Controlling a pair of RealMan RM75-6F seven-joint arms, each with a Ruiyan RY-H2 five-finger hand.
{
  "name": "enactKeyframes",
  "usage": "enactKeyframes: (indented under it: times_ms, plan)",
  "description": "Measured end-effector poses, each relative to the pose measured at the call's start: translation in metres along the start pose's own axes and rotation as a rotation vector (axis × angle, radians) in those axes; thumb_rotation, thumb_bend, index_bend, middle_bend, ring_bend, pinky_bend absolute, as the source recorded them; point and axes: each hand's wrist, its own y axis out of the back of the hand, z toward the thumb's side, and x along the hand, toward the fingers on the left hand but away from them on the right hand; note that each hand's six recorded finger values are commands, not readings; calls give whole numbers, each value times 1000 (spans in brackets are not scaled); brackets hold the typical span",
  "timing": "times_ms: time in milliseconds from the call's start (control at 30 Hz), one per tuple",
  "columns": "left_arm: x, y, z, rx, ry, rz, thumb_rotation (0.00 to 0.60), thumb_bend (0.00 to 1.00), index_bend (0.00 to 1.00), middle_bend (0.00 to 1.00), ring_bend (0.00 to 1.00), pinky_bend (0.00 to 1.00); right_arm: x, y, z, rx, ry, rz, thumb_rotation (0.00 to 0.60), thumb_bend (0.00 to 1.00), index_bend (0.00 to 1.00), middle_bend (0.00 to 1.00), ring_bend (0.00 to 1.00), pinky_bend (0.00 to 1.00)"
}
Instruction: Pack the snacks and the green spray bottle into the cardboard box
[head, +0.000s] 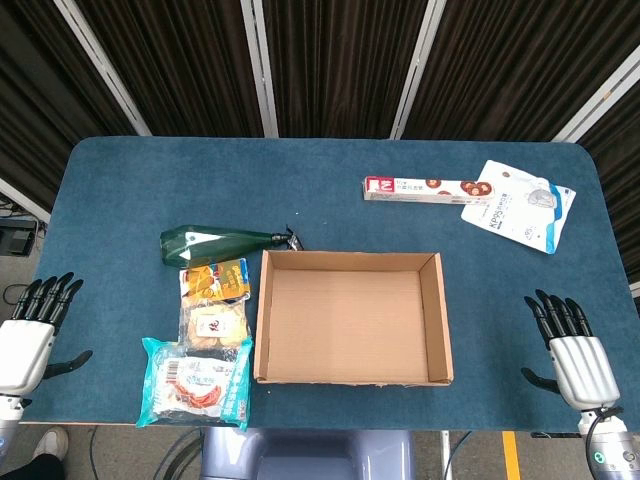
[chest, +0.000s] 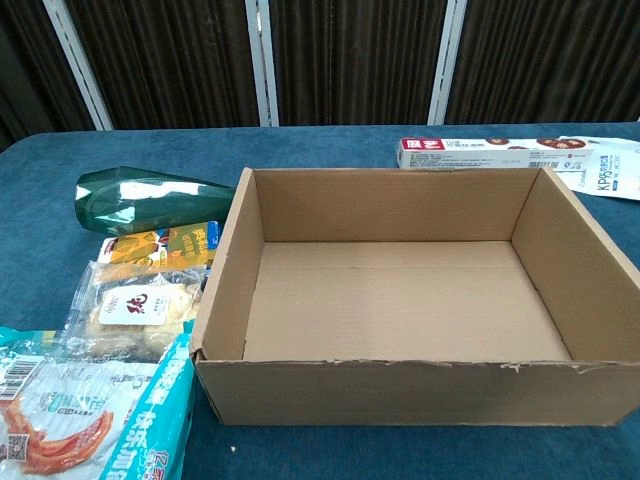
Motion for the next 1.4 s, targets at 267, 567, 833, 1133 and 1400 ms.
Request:
enactKeyframes:
  times_ms: [267, 567, 833, 1133, 1400]
  plan:
    - [0, -9, 1, -3, 1, -48, 600, 0, 0, 0, 0, 90, 0, 2, -1, 2, -1, -11, 600, 0, 0, 0, 0, 0]
    - [-17, -39, 36, -177, -160, -304, 600, 0, 0, 0, 0, 108, -5, -5, 0, 0, 2, 23, 600, 0, 0, 0, 0, 0]
    - [-24, -58, 59, -164, -258, -438, 600, 0, 0, 0, 0, 96, -8, -6, 0, -11, 4, 41, 600, 0, 0, 0, 0, 0]
    - [-10, -85, 78, -73, -294, -462, 600, 0, 0, 0, 0, 97, -5, -1, -7, -36, -5, 41, 600, 0, 0, 0, 0, 0]
    - [5, -117, 100, -37, -342, -525, 600, 0, 178, 6, 18, 246, -7, -1, -9, -42, -10, 53, 600, 0, 0, 0, 0, 0]
